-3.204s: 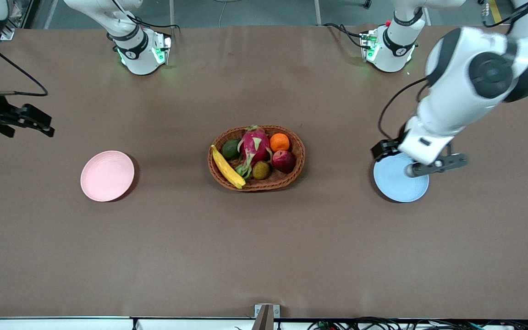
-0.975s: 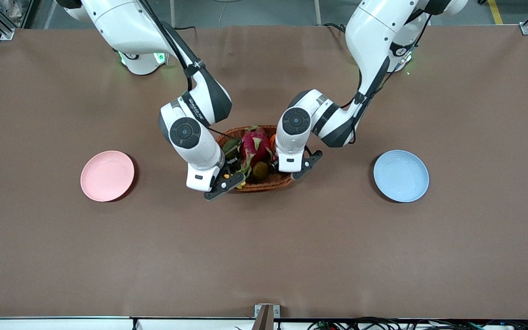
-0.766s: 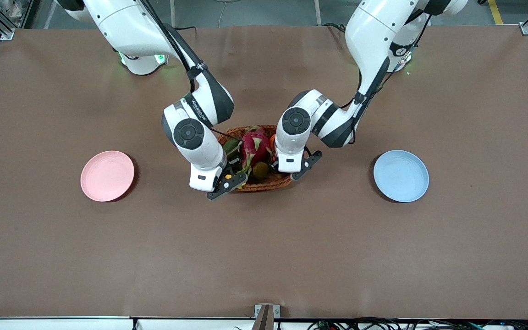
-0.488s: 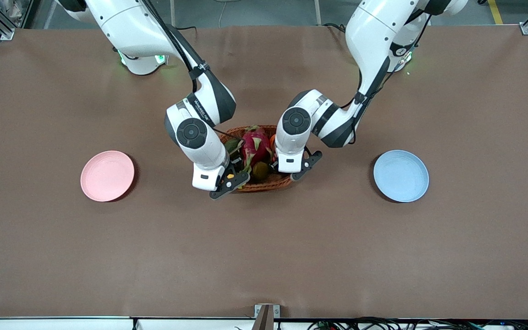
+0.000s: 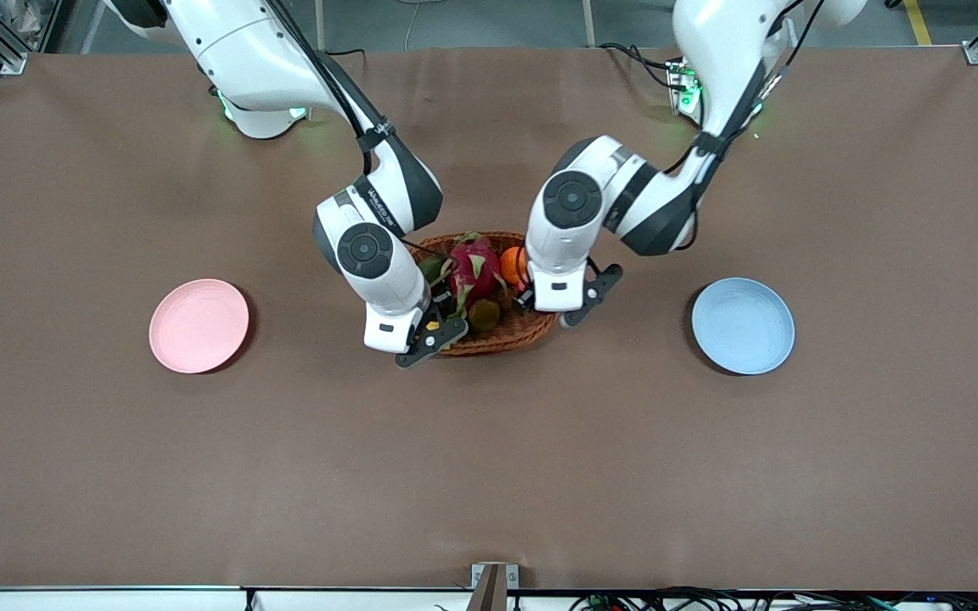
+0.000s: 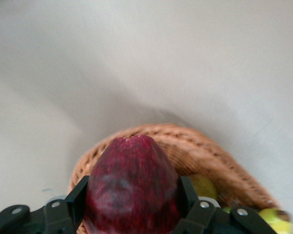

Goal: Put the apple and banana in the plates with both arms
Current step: 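Carry the apple with the left gripper over the light blue plate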

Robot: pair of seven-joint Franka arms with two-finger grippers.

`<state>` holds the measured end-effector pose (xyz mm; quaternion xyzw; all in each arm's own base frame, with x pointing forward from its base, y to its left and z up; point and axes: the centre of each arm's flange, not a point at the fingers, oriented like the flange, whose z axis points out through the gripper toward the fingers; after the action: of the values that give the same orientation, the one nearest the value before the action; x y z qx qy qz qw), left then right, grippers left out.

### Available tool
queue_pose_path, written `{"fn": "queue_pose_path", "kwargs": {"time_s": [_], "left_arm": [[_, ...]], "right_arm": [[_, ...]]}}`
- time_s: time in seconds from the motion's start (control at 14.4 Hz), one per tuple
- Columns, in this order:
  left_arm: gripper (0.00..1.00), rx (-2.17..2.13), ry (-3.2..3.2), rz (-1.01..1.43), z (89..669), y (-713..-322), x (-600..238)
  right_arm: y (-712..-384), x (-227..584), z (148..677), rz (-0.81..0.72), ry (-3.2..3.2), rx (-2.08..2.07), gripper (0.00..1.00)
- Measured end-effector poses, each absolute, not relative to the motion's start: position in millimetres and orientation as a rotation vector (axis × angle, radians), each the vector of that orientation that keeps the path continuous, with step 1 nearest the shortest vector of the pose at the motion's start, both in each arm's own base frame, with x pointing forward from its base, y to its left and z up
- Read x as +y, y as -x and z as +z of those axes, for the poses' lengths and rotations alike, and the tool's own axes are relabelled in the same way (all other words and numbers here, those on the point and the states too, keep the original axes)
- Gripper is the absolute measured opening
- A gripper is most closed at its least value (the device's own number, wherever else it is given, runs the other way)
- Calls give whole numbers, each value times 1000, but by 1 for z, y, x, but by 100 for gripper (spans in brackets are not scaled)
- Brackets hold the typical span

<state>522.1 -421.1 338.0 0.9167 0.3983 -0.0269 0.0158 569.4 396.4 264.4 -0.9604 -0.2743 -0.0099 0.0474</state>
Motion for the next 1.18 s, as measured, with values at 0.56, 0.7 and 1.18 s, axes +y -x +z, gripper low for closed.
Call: {"fn": "queue_pose_path", "kwargs": {"time_s": [0.56, 0.7, 1.18], "left_arm": [[76, 1041, -2964, -114, 378, -591, -223], [76, 980, -2996, -162, 363, -600, -165], [76, 733, -3063, -396, 281, -592, -60]], "right_arm": [[-565, 409, 265, -58, 2899, -812, 61], [-564, 409, 265, -58, 2898, -814, 62], [-564, 413, 266, -91, 2882, -858, 62]]}}
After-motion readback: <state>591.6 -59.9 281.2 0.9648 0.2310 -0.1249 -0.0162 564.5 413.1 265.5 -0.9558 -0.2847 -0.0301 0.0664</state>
